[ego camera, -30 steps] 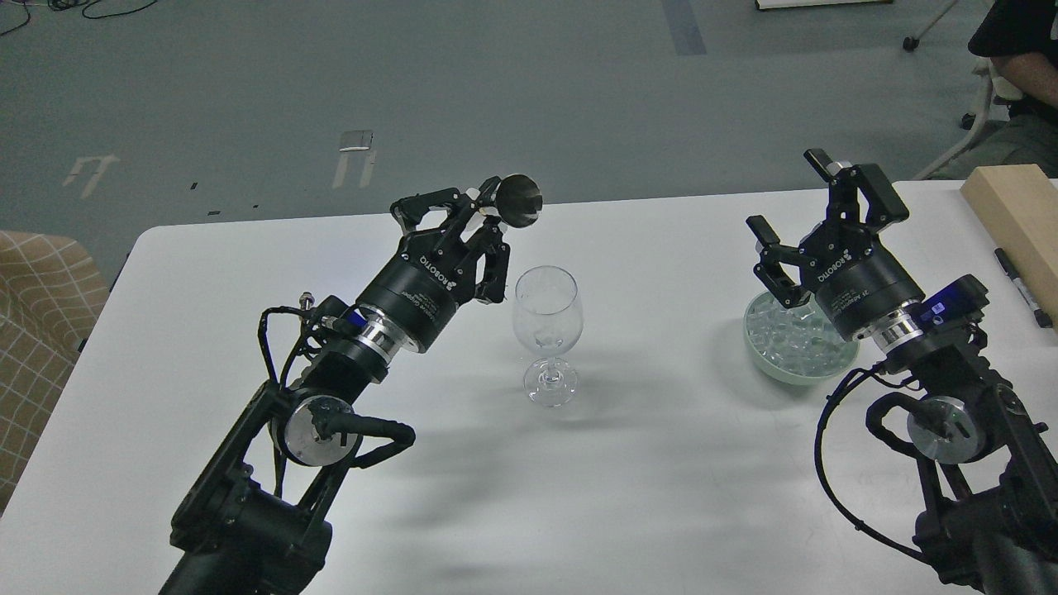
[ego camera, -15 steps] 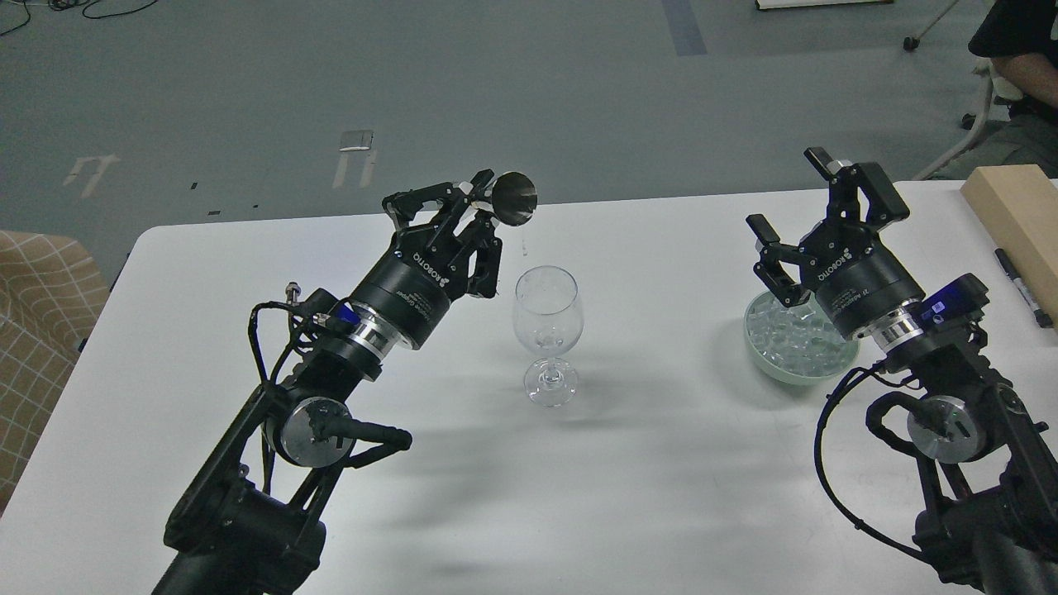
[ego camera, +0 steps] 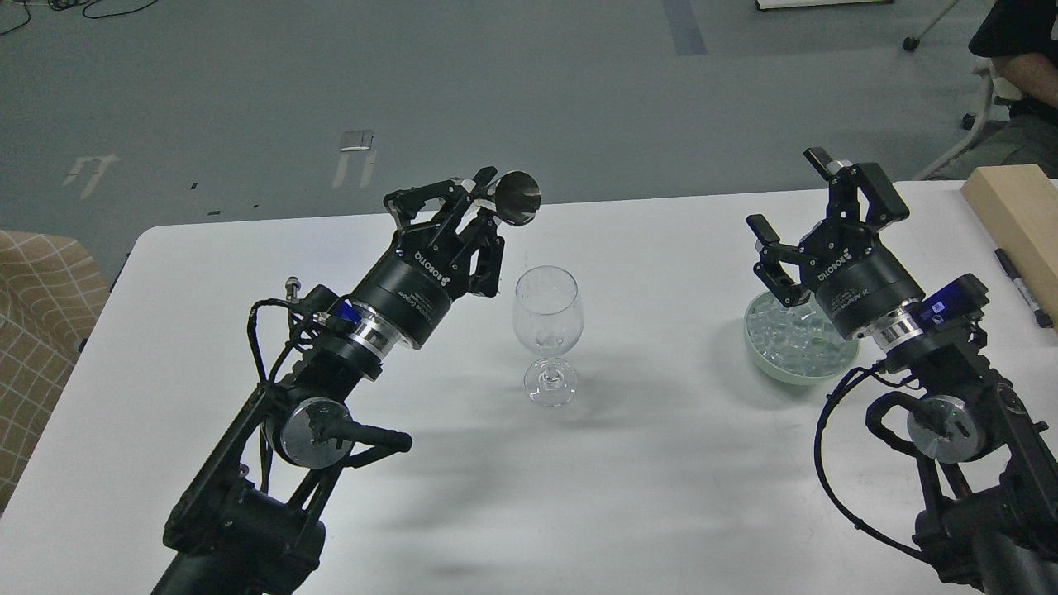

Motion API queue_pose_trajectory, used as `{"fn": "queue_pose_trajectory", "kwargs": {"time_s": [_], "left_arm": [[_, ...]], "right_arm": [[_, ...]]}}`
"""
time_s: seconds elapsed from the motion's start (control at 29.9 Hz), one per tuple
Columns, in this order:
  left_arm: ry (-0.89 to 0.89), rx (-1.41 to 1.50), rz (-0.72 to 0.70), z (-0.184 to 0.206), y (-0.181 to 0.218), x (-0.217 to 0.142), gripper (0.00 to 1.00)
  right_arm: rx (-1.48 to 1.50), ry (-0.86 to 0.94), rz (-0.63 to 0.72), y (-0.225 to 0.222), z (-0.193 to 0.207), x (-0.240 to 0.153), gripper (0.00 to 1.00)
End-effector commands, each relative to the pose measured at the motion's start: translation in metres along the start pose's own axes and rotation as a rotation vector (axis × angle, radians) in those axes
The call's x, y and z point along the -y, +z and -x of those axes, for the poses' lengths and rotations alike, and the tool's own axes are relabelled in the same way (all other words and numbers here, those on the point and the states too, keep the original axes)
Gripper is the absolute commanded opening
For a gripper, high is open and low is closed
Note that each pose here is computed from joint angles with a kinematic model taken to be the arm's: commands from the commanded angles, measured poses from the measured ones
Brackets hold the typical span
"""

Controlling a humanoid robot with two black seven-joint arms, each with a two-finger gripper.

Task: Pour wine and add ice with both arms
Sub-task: 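Tilt the silver cup with the left gripper to pour into the glass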

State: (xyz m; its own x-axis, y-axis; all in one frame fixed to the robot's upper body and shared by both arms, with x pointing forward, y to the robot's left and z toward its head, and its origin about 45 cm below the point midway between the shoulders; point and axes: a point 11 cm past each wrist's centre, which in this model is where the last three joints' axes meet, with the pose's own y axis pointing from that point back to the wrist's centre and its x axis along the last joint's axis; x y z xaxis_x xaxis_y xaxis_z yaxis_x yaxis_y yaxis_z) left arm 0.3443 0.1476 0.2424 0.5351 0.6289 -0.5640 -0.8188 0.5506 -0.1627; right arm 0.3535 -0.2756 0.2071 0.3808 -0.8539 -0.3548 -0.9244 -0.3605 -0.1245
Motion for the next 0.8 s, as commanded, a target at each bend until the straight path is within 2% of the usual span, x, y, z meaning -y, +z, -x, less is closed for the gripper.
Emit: {"fn": "queue_pose_trajectory", "kwargs": {"time_s": [0.0, 0.77], "left_arm": [[-0.002, 0.012, 0.008, 0.0006, 0.0005, 0.0001, 0.09], [-0.002, 0.147, 0.016, -0.0074, 0.0039, -0.0052, 0.09]], "right_arm": [[-0.001, 0.000, -0.002, -0.0009, 0.0000, 0.0004, 1.00], [-0.003, -0.004, -0.009, -0.0036, 0.0005, 0.0026, 1.00]]}}
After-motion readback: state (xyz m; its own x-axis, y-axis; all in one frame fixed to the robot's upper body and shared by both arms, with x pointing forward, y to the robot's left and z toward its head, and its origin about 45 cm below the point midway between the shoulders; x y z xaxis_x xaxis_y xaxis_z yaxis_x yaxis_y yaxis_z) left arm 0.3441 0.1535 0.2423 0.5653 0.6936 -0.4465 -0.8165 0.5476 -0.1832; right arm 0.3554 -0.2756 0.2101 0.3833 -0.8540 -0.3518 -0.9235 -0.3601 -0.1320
